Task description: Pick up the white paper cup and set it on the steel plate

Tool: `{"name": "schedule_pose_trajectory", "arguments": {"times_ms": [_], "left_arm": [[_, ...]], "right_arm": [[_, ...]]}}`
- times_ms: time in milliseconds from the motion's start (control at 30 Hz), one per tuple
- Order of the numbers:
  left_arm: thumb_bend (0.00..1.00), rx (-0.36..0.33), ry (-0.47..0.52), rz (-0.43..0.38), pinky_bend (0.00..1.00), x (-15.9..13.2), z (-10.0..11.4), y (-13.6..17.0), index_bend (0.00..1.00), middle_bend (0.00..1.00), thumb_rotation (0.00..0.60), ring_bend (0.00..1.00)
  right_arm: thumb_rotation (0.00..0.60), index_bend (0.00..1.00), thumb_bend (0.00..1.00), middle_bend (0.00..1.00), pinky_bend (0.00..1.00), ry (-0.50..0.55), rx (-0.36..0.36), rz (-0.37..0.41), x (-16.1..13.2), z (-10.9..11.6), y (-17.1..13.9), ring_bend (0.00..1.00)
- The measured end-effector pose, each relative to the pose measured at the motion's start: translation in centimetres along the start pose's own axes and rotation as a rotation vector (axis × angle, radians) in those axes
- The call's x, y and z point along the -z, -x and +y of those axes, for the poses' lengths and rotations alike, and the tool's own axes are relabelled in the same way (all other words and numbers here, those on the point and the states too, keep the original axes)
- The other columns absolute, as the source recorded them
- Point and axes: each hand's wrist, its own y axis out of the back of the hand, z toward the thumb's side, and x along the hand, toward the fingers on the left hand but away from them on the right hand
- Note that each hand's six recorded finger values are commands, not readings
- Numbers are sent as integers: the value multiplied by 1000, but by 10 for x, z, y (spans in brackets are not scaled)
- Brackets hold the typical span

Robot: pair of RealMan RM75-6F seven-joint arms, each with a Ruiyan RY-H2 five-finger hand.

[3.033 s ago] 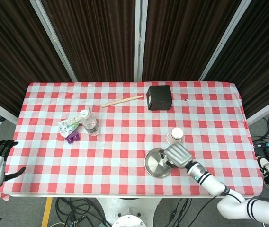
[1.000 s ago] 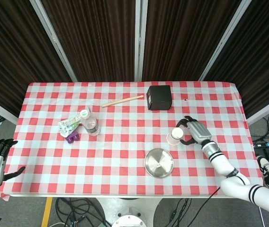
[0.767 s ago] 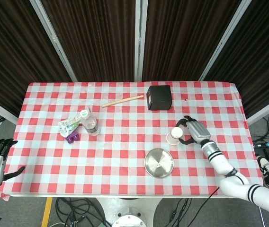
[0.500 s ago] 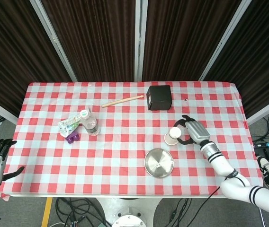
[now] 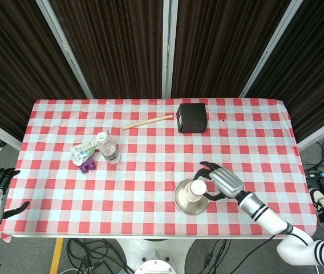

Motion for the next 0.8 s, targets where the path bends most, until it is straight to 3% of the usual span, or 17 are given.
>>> {"name": "schedule_pose_trajectory", "arguments": {"times_ms": [333,600,800], "left_arm": [[107,3,3,1,163,1,-3,2,204,162,600,116],[107,7,4,2,163,1,-4,2,204,162,600,116],[107,7,6,5,164,2,-4,3,204,162,600,116]], "right_arm": [[600,537,303,297,131,-76,-20,37,-6,-26,14,71],[600,537,303,295,130,-79,14,8,2,-22,28,72],[600,538,306,297,120,-79,-47,63,-10,-32,16,72]]}}
